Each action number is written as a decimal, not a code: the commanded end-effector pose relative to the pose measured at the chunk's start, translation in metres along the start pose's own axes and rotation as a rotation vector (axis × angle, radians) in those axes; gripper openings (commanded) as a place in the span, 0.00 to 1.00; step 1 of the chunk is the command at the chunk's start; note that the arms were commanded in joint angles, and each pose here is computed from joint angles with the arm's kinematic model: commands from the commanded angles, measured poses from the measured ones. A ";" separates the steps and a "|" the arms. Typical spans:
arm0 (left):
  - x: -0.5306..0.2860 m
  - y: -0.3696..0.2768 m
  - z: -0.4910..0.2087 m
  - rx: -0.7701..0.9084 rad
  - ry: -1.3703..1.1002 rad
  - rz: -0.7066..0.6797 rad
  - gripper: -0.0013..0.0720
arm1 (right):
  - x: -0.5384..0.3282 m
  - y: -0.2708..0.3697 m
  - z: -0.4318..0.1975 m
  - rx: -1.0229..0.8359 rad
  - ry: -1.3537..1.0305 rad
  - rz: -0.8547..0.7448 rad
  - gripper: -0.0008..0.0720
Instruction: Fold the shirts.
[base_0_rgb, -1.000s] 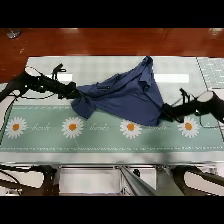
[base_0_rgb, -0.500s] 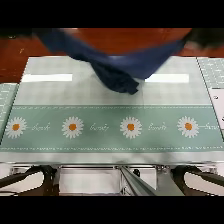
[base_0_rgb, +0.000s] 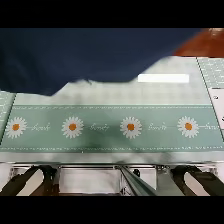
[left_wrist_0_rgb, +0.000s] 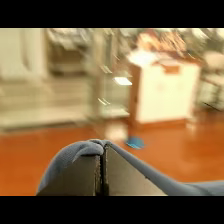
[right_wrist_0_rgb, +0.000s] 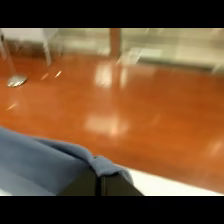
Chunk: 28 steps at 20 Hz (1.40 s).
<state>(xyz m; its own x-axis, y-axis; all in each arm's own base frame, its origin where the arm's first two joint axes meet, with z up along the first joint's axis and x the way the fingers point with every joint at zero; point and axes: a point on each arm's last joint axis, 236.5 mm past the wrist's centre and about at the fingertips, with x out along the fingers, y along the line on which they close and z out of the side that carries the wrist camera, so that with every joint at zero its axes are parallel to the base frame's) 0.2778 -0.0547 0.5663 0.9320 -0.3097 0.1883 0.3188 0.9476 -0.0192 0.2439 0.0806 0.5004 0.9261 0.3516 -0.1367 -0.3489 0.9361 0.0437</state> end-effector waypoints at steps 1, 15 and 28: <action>-0.061 -0.021 0.038 0.141 -0.092 0.110 0.05 | -0.070 0.026 0.011 -0.070 -0.096 -0.036 0.04; -0.013 0.010 -0.216 -0.060 0.529 0.040 0.05 | 0.008 -0.007 -0.170 0.154 0.473 0.001 0.04; 0.176 0.088 -0.453 -0.396 0.688 0.182 0.05 | 0.294 -0.153 -0.344 0.541 0.616 -0.131 0.04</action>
<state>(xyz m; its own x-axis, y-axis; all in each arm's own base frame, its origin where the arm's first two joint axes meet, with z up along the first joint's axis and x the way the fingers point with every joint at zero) 0.5136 -0.0604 0.1908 0.8299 -0.2731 -0.4865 0.1318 0.9433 -0.3047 0.4572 0.0366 0.1495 0.6556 0.2872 -0.6984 -0.0198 0.9311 0.3643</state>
